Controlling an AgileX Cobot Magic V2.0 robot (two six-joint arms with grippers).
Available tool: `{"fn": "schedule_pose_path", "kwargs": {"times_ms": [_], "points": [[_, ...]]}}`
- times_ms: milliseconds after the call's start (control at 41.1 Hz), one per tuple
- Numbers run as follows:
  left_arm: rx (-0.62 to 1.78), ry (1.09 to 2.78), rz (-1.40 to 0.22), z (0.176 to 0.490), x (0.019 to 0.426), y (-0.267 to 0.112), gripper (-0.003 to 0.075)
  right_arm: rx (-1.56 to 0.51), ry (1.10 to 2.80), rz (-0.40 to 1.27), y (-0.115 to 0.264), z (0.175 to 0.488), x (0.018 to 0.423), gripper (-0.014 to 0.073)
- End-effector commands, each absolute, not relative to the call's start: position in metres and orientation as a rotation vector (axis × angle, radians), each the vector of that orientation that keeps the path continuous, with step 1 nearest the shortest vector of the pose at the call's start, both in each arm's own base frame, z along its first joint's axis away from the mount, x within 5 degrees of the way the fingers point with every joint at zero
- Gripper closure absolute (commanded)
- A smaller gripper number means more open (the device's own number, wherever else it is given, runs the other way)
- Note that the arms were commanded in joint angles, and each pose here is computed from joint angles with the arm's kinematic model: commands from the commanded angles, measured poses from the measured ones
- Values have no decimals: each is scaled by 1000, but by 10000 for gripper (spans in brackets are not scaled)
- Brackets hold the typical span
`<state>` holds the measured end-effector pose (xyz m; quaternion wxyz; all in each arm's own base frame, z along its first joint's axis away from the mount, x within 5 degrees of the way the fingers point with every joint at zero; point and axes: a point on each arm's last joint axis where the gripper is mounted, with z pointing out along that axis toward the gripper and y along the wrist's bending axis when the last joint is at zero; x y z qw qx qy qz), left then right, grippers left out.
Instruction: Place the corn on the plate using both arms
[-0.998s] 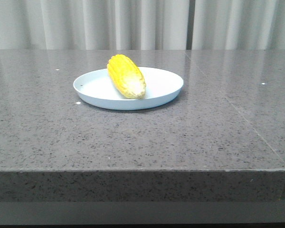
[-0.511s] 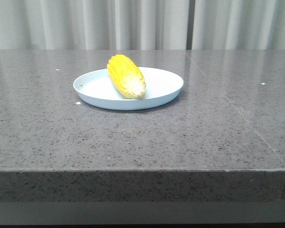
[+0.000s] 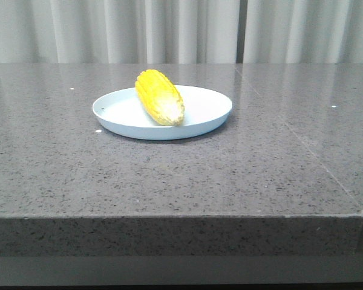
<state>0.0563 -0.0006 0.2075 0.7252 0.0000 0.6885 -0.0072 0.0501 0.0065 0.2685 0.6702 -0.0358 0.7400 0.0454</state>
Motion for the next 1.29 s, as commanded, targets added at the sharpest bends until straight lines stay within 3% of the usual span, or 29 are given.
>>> {"fn": "schedule_pose_path", "kwargs": {"times_ms": [0,243,1265], "points": [[-1,1437,-24,209,55,-1,741,-32,1476,61,3,264,49,661],[-1,1437,-24,209,55,-1,741,38,1395,35,-1,218,53,661],[-1,1438,-24,209,55,-1,741,71,1390,73,-1,219,53,661]]}}
